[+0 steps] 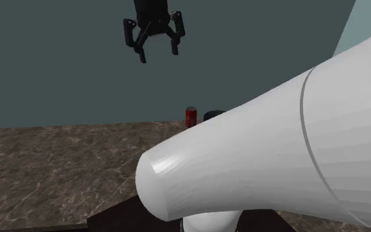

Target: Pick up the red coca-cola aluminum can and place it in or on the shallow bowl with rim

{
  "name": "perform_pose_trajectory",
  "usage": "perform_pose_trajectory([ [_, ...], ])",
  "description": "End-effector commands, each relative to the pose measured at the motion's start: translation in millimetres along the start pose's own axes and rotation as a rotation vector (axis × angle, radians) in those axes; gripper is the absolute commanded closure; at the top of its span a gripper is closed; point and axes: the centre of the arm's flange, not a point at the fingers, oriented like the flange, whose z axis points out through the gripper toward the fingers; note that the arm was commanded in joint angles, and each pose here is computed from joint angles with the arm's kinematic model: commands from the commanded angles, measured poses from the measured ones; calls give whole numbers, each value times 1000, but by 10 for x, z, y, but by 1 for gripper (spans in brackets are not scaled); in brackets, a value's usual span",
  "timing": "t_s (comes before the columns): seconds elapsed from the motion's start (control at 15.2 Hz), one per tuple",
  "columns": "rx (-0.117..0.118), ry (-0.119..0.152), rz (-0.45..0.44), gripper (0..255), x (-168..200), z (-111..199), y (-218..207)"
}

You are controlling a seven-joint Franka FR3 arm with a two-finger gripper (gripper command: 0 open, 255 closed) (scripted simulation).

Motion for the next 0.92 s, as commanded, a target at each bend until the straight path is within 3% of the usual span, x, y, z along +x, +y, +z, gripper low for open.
perform_pose_trajectory([
  [0.0, 0, 0, 0, 0, 0, 0, 0],
  [0.86, 25, 14, 30, 0, 856, 1241, 837],
])
